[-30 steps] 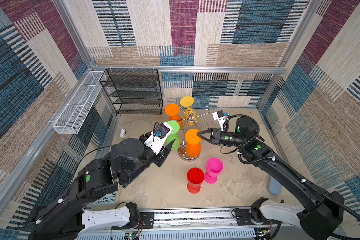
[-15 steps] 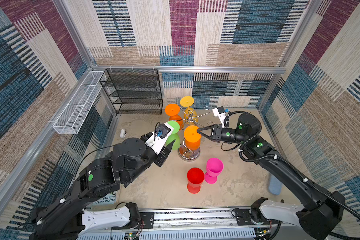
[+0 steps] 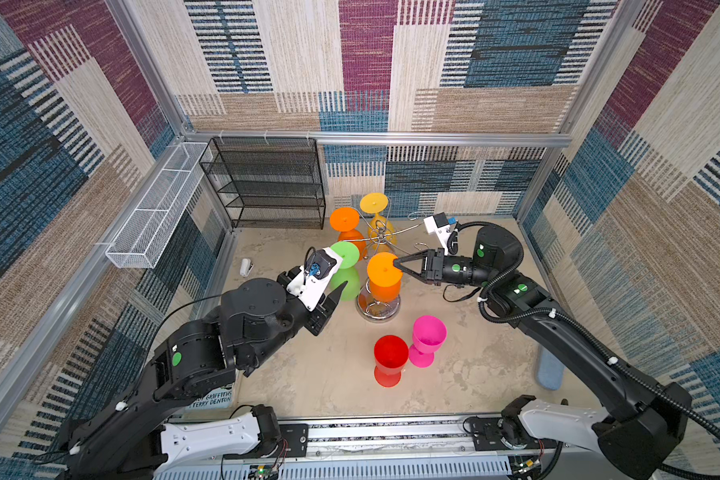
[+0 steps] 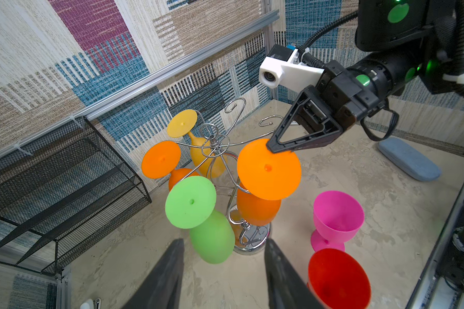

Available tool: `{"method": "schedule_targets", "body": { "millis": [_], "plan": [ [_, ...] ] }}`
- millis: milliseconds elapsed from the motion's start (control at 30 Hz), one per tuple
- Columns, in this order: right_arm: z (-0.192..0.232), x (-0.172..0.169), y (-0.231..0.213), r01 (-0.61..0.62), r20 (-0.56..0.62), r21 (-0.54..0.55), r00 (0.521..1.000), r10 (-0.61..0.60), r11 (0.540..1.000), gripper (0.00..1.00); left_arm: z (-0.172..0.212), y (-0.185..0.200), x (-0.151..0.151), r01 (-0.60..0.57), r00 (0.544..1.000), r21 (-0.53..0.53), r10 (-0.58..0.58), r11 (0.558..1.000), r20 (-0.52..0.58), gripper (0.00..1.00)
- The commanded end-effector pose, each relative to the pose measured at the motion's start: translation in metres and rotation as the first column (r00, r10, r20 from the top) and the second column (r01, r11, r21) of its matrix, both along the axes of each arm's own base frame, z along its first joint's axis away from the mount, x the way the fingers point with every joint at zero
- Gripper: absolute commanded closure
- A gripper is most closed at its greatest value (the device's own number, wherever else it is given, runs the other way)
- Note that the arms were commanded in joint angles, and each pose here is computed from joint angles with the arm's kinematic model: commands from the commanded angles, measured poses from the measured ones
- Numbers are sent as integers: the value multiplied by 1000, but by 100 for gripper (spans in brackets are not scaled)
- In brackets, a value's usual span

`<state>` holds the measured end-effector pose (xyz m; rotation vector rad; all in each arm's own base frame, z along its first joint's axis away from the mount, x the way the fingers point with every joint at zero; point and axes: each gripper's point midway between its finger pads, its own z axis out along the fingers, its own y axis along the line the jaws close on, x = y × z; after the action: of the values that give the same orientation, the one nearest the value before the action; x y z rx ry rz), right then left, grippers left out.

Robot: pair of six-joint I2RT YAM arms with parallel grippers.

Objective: Take the wine glass off the wine glass rack
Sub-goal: 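Close the right gripper on the orange glass foot on the rack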

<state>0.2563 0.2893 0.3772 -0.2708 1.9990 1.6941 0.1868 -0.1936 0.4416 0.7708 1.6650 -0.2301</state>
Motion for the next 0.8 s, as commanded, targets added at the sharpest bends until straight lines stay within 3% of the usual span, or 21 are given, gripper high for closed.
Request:
{"method": "schedule_targets", "body": {
  "millis": [0,767],
  "plan": [
    [4,-4,4,-29,4,13,1000,29,1000,100,5,0,1,-9,1000,-37,9,999,3,49],
    [10,18,21,-16,31,-22,999,17,1000,100,-3,5,2,-13,1000,-38,13,999,-15,49]
  ]
}}
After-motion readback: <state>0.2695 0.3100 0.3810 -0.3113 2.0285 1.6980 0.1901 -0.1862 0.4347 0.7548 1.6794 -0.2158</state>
